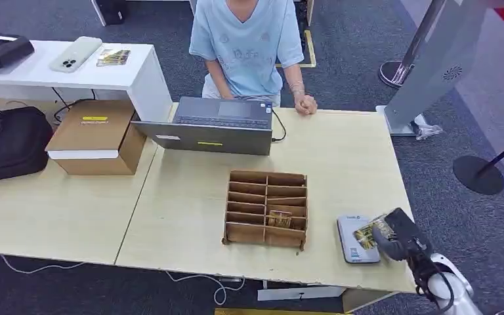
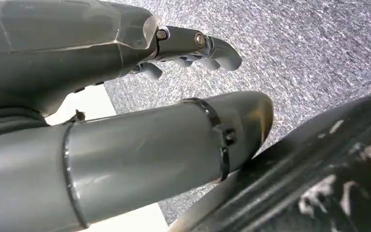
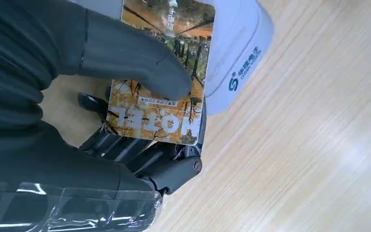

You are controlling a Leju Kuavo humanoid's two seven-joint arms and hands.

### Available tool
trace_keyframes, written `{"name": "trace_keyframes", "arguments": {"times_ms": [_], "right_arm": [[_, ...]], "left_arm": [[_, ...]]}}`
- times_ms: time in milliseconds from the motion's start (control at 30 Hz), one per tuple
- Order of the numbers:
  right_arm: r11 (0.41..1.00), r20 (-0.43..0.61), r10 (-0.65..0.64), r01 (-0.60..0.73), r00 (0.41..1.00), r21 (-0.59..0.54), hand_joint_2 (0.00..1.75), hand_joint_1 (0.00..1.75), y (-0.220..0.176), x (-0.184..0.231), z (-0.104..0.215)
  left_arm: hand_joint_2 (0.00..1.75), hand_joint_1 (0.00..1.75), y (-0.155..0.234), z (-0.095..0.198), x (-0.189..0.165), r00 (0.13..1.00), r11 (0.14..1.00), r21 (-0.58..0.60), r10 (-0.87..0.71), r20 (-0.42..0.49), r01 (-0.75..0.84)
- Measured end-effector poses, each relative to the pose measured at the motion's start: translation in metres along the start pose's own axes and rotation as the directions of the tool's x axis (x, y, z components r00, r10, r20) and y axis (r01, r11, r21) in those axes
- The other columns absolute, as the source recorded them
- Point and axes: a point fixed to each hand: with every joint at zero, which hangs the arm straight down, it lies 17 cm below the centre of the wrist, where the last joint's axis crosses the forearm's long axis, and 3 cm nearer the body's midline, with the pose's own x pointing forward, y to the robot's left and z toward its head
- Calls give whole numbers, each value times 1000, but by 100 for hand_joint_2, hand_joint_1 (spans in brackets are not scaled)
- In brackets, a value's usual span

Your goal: Pass the card to the sensor for recognition and then transmit it.

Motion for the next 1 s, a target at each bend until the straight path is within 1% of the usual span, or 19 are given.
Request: {"name": "trace_keyframes", "arguments": {"times_ms": [200,333,433,500,600,700,767,933,1000], "right_arm": [[995,113,-24,35,993,-92,175,175,-27,34,-2],[981,219,-13,55,976,-187,175,175,-62,70,-6],[965,293,39,41,955,-261,175,175,-89,101,-9],[948,325,101,8,940,-319,175,175,-107,121,-11],[897,331,238,-76,913,-435,175,175,-134,153,-14],[838,314,355,-150,881,-525,175,175,-149,183,-16],[801,302,418,-190,857,-568,175,175,-154,204,-19],[696,279,566,-268,776,-666,175,175,-156,254,-25],[630,256,639,-302,725,-715,175,175,-157,278,-25]], "left_arm": [[0,0,1,0,0,1000,1000,4,1,0,-1],[0,0,1,0,1,1000,1000,7,1,1,-1],[0,0,1,0,1,1000,1000,8,2,2,-2],[0,0,1,0,2,1000,1000,8,2,2,-2],[0,0,1,0,2,1000,1000,8,1,3,-1],[0,0,0,0,4,1000,1000,7,1,6,-1],[0,0,0,0,5,1000,1000,8,0,7,-1],[0,0,1,0,8,1000,1000,14,-2,11,2],[0,0,2,0,9,1000,1000,14,-4,12,4]]}}
